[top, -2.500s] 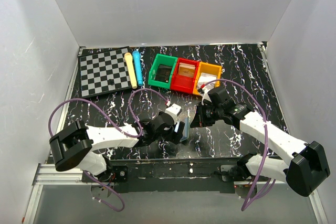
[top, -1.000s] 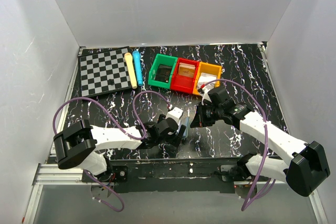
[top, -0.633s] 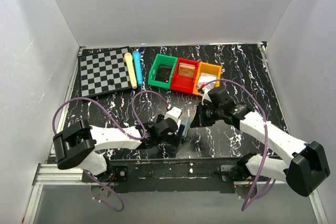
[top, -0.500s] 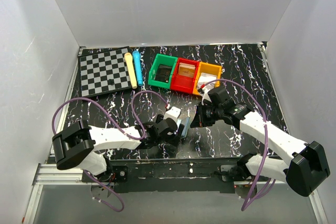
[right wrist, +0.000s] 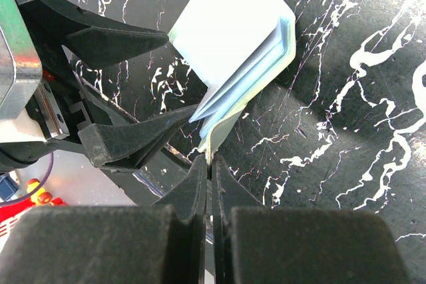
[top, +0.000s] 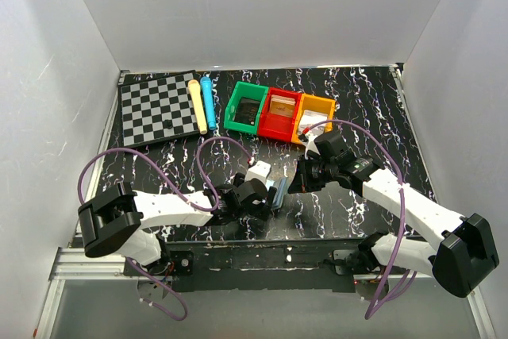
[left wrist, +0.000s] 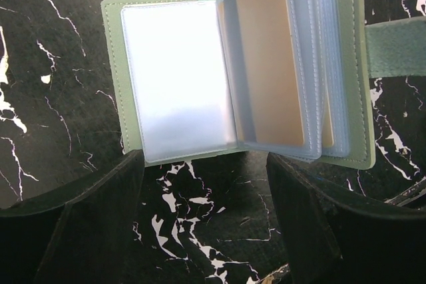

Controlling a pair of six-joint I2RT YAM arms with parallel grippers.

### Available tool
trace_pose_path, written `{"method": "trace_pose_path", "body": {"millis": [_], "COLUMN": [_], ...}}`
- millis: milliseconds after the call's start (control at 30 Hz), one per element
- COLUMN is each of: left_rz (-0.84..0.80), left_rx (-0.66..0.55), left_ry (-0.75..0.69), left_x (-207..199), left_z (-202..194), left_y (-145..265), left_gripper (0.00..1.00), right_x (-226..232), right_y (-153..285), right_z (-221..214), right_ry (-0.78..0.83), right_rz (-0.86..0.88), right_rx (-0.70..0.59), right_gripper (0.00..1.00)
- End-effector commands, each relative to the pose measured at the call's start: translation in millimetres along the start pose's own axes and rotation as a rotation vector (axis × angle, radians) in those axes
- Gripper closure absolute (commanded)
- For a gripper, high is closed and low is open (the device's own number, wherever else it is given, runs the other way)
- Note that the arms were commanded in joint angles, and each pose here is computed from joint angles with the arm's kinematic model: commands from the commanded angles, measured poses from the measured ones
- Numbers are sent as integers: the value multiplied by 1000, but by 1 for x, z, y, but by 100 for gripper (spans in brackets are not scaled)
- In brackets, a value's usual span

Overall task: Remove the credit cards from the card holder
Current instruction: Remove the credit card from the card holder.

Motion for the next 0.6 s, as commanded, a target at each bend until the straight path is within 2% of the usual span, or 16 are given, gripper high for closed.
{"method": "trace_pose_path", "body": {"millis": [0,333,567], "left_rz": [28,62,44], "left_rx": [-50,-53,-97], "left_ry": [35,65,85], "left_x": [6,13,16], "left_z": [9,8,13], "left_y": [7,10,20], "left_gripper": [27,26,25], "right_x": [4,4,4], "right_y": [3,3,3], "right_z": [1,0,1], "right_ry": [24,25,27], "right_rz": [20,21,19], "right_rx": [-6,-4,-6], "right_gripper": [99,99,99]}}
Point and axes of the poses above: each gripper's point midway between its finger pads, its own y axis back along the fingers, its own x axis along the line the jaws close on, z = x × y, the point moved 8 cm from there along y, back along the fingers, and after that the axes turned 10 degrees about y, right-handed, at the moved point
